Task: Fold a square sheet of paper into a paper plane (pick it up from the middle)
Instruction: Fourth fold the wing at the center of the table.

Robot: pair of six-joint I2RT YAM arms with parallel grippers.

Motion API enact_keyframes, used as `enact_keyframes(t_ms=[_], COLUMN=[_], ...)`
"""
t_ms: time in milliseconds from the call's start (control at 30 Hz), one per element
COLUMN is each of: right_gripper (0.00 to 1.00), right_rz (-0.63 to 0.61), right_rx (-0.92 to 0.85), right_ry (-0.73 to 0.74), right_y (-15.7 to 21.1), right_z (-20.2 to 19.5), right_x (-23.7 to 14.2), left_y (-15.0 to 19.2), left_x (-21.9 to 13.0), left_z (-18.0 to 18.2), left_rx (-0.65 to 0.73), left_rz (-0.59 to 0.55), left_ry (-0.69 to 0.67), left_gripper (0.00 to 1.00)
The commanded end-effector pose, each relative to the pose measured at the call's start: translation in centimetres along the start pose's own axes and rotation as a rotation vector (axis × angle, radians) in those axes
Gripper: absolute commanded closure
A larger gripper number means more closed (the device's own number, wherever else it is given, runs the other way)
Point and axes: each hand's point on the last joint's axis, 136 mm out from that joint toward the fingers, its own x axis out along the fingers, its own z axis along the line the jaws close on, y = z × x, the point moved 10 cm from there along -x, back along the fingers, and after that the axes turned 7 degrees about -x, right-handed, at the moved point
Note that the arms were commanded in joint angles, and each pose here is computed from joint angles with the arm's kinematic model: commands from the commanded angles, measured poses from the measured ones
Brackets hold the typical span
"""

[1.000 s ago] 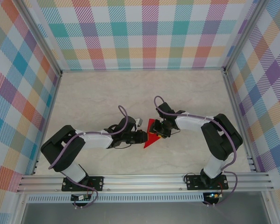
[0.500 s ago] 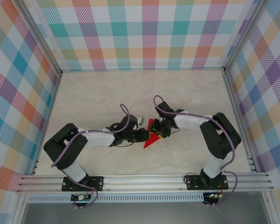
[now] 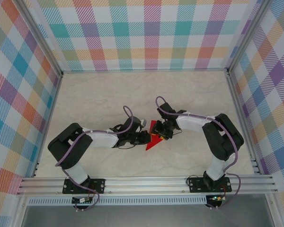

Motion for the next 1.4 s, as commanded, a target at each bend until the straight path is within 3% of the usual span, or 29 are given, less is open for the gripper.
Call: enact_keyframes(t_ms=[0, 533, 900, 1367], right_gripper=[0.54, 0.62, 0.60, 0.55], right_rz=[0.067, 0.093, 0.119, 0.176], right_rx=[0.068, 0.076, 0.061, 0.051], right_ry=[0.222, 0.244, 0.249, 0.264], right_y=[1.3, 1.4, 1.1, 0.9], right_z=[-3.8, -4.3, -4.1, -4.0], right_x=[2.5, 3.3, 3.8, 4.8], left_y=[0.1, 0.2, -1.0, -1.1], left_x=[0.6, 0.3, -2.9, -1.7], left_z=[-0.1, -0.1, -2.0, -1.1], left_rx=[0.013, -0.002, 0.002, -0.009], left_rz=[0.013, 0.014, -0.160, -0.147], left_ry=[-0.016, -0.009, 0.022, 0.022], left_gripper=[0.91, 0.93, 0.91, 0.94])
